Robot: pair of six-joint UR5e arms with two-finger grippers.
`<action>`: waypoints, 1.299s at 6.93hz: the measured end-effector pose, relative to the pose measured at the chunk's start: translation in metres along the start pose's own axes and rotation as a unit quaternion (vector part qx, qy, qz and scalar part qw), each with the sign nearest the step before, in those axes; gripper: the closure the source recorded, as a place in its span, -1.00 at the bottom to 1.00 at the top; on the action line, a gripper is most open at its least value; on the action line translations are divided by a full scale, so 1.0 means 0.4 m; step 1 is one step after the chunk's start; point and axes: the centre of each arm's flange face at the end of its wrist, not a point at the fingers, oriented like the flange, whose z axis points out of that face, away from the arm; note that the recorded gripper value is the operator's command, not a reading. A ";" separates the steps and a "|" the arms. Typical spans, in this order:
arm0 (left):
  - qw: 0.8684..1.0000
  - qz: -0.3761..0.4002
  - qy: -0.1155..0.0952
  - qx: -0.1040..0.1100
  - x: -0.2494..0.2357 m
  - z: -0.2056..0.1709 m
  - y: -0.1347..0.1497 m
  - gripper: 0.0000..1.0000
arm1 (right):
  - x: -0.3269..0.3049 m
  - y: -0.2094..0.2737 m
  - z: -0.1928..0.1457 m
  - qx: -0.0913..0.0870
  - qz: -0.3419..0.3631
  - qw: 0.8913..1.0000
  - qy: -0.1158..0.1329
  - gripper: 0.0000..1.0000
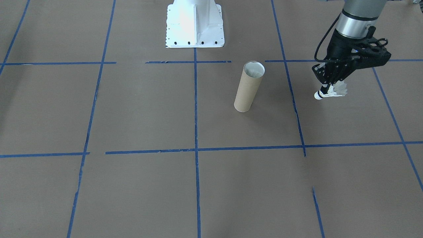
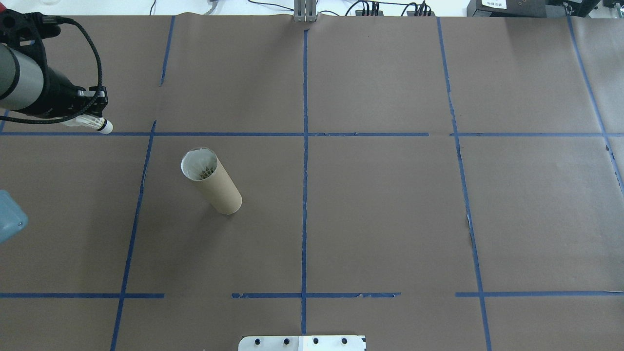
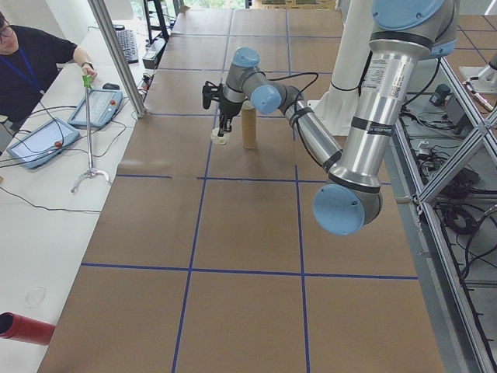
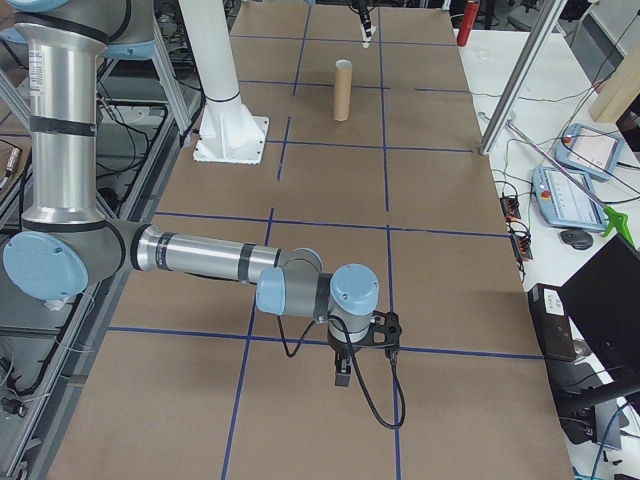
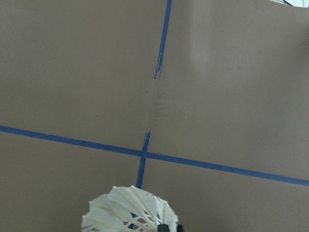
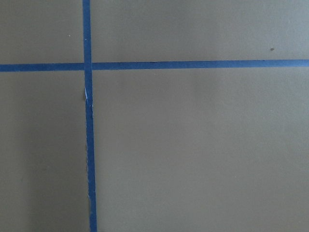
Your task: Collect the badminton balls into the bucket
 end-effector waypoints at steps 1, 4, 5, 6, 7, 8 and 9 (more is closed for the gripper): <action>0.999 0.000 -0.039 -0.003 0.075 -0.081 0.019 1.00 | 0.000 0.000 0.000 0.000 0.000 1.000 0.000 -1.00; 0.994 -0.058 -0.096 -0.003 0.304 -0.199 0.136 1.00 | 0.000 0.000 0.000 0.000 0.000 1.000 0.000 -1.00; 0.990 -0.077 -0.116 0.000 0.392 -0.207 0.161 1.00 | 0.000 0.000 0.000 0.000 0.000 1.000 0.000 -1.00; 0.987 -0.092 -0.134 0.002 0.473 -0.209 0.169 1.00 | 0.000 0.000 0.000 0.000 0.000 1.000 0.000 -1.00; 0.984 -0.102 -0.148 0.004 0.534 -0.200 0.173 1.00 | 0.000 0.001 0.000 0.000 0.000 1.000 0.000 -1.00; 0.981 -0.107 -0.163 0.007 0.576 -0.177 0.188 1.00 | 0.000 0.000 0.000 0.000 0.000 1.000 0.000 -1.00; 0.978 -0.110 -0.175 0.009 0.600 -0.149 0.213 1.00 | 0.000 0.000 0.000 0.000 0.000 1.000 0.000 -1.00</action>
